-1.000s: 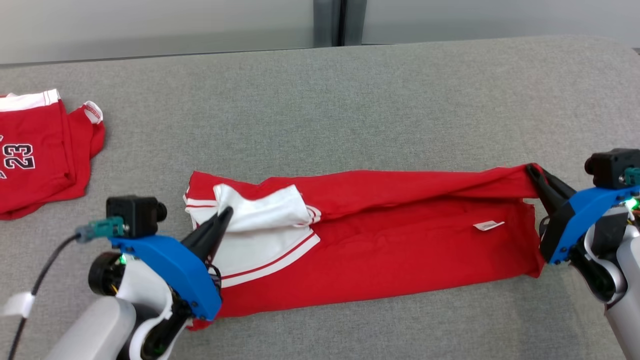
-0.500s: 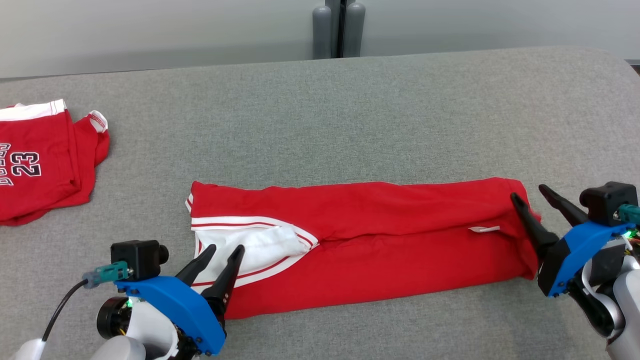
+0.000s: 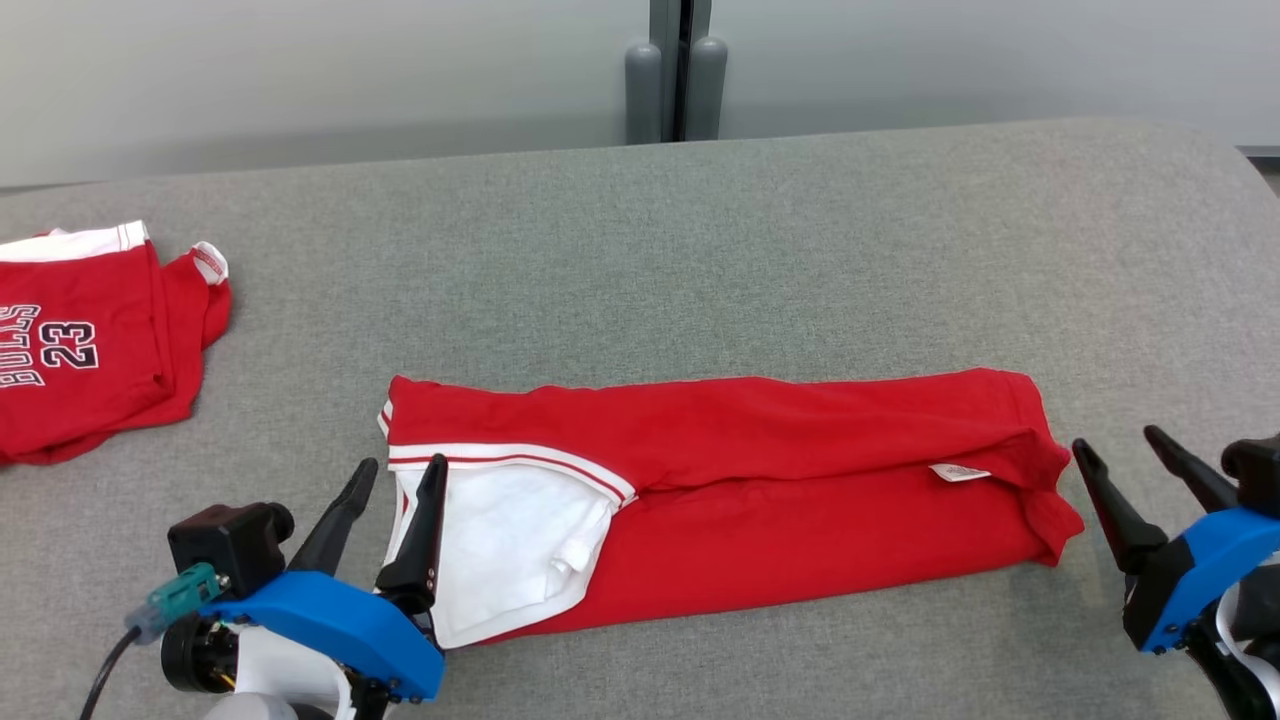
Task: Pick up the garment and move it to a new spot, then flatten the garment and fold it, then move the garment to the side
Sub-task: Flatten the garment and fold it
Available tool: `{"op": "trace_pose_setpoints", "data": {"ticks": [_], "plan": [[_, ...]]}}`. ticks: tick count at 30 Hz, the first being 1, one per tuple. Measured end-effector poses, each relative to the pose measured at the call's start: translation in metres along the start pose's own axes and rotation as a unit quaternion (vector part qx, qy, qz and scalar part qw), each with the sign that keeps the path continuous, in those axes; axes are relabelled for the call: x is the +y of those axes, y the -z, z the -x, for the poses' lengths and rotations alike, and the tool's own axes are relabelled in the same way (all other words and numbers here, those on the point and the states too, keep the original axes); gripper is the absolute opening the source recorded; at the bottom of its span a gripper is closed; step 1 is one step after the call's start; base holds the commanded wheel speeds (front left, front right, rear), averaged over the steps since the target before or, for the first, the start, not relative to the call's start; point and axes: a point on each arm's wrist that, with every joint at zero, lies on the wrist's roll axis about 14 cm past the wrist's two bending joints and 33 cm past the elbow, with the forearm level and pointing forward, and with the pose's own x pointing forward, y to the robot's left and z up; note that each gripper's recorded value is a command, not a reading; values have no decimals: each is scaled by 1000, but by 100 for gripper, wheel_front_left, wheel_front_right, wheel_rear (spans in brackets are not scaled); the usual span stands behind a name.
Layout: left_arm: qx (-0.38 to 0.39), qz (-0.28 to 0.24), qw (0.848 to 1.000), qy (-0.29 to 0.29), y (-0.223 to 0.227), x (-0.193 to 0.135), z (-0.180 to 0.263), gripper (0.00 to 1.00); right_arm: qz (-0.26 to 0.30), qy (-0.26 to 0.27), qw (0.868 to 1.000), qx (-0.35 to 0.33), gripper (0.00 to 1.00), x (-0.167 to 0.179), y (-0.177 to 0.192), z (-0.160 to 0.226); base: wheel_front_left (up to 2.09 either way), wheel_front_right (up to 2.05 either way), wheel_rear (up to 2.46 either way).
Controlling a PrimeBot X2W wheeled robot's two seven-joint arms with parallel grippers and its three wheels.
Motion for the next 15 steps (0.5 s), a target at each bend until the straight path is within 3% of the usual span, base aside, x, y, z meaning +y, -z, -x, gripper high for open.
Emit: {"op": "trace_pose_setpoints", "data": {"ticks": [15], "plan": [[-120, -43, 988, -84, -32, 16, 18, 100, -45, 23, 997, -50, 100, 8, -37, 1, 0, 0, 0]]}}
